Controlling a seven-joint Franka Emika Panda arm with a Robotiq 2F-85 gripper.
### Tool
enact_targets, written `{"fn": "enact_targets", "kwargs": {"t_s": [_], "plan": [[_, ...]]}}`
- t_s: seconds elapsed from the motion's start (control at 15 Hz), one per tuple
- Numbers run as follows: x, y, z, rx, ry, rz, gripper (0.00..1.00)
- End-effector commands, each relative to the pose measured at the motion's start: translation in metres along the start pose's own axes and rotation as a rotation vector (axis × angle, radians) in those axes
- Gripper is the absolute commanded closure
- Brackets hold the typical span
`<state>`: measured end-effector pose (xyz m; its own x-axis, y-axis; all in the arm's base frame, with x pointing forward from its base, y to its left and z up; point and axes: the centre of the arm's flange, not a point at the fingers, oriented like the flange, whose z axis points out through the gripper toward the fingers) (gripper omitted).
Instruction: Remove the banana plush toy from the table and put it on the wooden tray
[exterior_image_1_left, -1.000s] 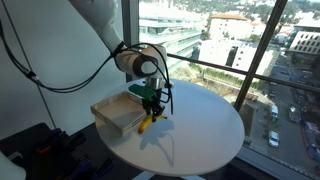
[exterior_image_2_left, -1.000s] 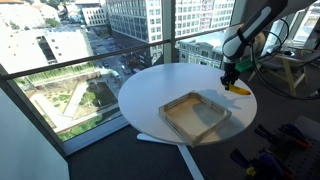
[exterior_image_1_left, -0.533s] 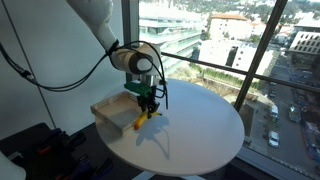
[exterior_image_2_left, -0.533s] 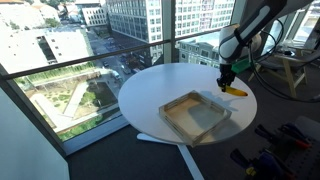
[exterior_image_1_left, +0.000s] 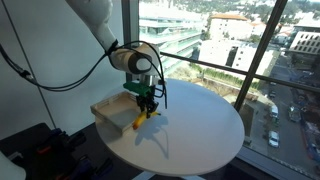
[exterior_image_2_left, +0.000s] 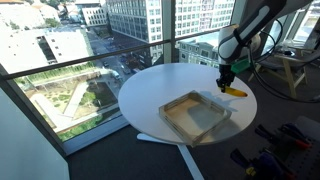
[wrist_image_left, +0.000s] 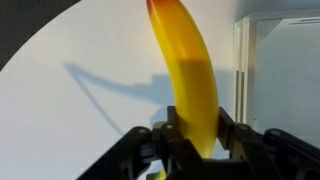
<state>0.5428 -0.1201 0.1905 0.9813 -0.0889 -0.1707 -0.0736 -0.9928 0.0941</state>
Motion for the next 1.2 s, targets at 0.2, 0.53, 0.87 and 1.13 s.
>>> {"fn": "enact_targets", "kwargs": {"t_s": [0.2, 0.53, 0.87, 1.13], "plan": [[0.000, 0.000, 0.000, 0.000, 0.000, 0.000, 0.59], [0.004, -0.007, -0.001, 0.008, 0.006, -0.008, 0.84], [0.014, -0.017, -0.010, 0.011, 0.031, -0.031, 0.84], [0.020, -0.023, -0.019, 0.014, 0.058, -0.050, 0.84]]}}
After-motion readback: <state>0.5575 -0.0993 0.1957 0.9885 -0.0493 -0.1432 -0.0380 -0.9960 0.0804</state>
